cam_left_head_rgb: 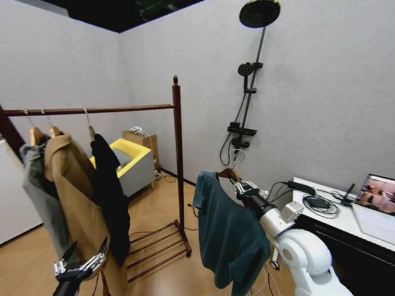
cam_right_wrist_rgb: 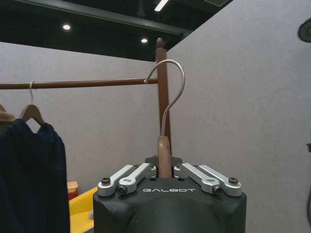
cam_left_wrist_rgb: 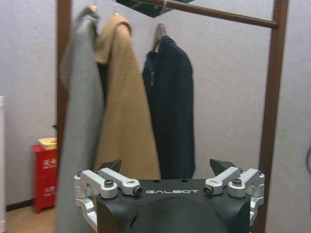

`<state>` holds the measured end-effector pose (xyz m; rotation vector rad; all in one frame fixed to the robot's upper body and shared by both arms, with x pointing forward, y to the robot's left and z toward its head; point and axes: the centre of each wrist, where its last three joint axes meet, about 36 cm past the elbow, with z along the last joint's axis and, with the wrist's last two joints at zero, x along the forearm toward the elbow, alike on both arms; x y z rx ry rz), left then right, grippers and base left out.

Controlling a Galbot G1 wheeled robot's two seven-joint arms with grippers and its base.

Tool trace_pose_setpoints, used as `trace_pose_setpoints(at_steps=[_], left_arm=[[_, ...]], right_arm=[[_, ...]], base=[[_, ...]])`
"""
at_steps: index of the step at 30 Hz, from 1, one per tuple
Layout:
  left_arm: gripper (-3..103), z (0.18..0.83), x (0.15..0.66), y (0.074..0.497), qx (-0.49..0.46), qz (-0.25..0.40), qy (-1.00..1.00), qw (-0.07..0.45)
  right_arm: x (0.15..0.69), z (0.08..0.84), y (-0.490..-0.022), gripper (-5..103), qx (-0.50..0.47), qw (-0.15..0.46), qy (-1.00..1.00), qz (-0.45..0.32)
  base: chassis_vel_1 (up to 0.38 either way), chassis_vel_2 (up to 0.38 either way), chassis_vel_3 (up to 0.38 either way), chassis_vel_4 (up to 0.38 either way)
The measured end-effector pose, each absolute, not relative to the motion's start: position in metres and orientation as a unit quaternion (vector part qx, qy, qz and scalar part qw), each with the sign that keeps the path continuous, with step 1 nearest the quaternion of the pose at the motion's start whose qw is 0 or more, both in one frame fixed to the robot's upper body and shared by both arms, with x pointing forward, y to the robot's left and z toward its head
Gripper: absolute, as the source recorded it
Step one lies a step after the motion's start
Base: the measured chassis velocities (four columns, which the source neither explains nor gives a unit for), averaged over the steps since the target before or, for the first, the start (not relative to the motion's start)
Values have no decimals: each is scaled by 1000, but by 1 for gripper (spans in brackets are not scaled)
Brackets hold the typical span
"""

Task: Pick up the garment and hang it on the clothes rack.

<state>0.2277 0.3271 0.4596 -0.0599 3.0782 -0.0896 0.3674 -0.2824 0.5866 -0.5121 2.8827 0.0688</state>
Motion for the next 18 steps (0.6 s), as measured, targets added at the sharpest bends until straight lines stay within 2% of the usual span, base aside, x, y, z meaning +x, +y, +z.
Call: trace_pose_setpoints(at_steps=[18], left_arm=[[100,460,228,327,-20,-29,999,31]], right_arm=[[376,578,-283,9,-142,107,984,23]], base=[[115,107,114,109]])
